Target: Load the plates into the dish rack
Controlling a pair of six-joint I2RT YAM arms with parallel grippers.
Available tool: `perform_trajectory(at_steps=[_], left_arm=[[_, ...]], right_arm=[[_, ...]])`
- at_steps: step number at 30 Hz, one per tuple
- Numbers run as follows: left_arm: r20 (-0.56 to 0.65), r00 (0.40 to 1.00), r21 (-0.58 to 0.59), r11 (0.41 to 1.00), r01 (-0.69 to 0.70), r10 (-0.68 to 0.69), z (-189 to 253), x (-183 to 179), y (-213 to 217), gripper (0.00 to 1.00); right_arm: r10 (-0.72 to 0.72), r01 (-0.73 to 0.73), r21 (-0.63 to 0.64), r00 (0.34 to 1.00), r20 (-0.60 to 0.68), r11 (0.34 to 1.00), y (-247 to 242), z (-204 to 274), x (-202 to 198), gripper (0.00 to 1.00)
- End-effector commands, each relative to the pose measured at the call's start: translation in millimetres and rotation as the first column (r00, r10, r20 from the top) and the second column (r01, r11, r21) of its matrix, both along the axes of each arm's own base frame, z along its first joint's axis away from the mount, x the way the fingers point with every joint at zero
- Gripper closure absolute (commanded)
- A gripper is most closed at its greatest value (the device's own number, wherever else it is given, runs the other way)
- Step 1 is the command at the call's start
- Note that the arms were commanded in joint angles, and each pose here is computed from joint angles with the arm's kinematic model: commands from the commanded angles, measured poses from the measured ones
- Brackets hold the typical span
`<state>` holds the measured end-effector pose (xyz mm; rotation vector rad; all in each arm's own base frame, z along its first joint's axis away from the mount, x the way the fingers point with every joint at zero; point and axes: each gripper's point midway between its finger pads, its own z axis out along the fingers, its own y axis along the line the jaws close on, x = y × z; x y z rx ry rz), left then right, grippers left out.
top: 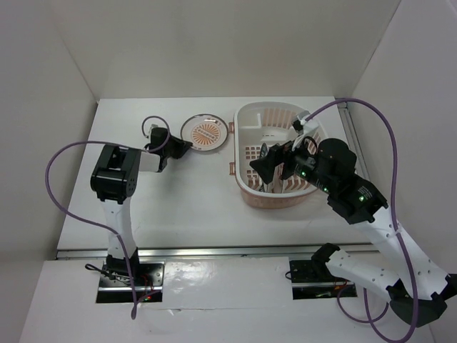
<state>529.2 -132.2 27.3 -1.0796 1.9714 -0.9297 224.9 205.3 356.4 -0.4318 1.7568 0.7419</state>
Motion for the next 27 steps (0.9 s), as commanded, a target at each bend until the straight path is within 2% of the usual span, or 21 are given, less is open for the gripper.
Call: perform_trajectory(at_steps=[1,3,5,7,8,9,10,13,14,16,17,21,25,26,27], left_arm=[[-0.097,0.992,0.119,0.990,-0.070,0.082,-5.8,-34.7,37.7,1.00],[-0.020,0.990,0.162,0.977,-0.136,0.141,37.7,-63.0,54.5,1.00],[0.090,0.986,0.202,0.967,-0.158,0.143,85.8,-94.1,65.1,1.00],[0.161,0.980,0.258,0.954,-0.155,0.116,114.6,-115.2,68.7,1.00],[0.148,0.983,0.284,0.947,-0.150,0.112,112.5,-133.4,72.7,1.00],[0.176,0.980,0.294,0.946,-0.141,0.091,124.5,-144.7,70.2,1.00],[0.258,0.964,0.299,0.943,-0.146,0.068,152.8,-163.1,69.6,1.00],[0.324,0.946,0.312,0.944,-0.106,-0.001,172.4,-197.5,63.0,1.00],[0.395,0.919,0.301,0.947,-0.109,-0.019,190.5,-213.9,62.3,1.00],[0.453,0.886,0.301,0.952,-0.047,-0.099,205.3,-234.1,51.3,1.00],[0.533,0.837,0.306,0.951,-0.055,-0.123,227.5,-248.7,50.4,1.00],[0.666,0.711,0.314,0.949,0.008,-0.226,273.4,-284.6,35.0,1.00],[0.700,0.646,0.326,0.941,0.091,-0.305,290.8,-299.0,19.3,1.00],[0.732,0.602,0.314,0.942,0.120,-0.320,302.2,-306.9,13.3,1.00],[0.723,0.608,0.309,0.941,0.139,-0.327,296.7,-307.2,10.9,1.00]], right_arm=[[-0.031,0.031,0.007,0.999,0.024,0.999,-2.4,0.6,4.6,0.00],[-0.030,0.030,0.012,0.999,0.045,0.999,-1.1,3.2,7.0,0.00],[-0.007,0.006,0.020,0.998,0.066,1.000,6.9,4.5,9.3,0.00],[0.027,-0.031,0.037,0.995,0.098,0.999,14.4,12.4,9.6,0.00],[0.045,-0.050,0.042,0.994,0.102,0.998,19.4,13.2,10.9,0.00],[0.061,-0.067,0.055,0.991,0.119,0.996,22.2,18.4,9.6,0.00],[0.102,-0.111,0.058,0.985,0.139,0.992,31.5,21.0,10.5,0.00],[0.175,-0.187,0.053,0.967,0.185,0.981,48.8,32.5,14.3,0.00],[0.193,-0.204,0.043,0.963,0.188,0.978,53.1,33.2,15.8,0.00],[0.216,-0.226,0.029,0.954,0.206,0.974,62.8,38.8,27.3,0.00],[0.235,-0.245,0.026,0.951,0.199,0.969,68.1,38.1,28.9,0.00],[0.314,-0.321,0.018,0.934,0.169,0.947,84.8,27.8,38.2,0.00],[0.353,-0.363,0.052,0.925,0.141,0.930,96.0,20.9,38.7,0.01],[0.360,-0.371,0.060,0.923,0.137,0.927,99.3,17.1,40.3,0.01],[0.360,-0.371,0.060,0.923,0.137,0.927,99.4,17.1,40.3,0.01]])
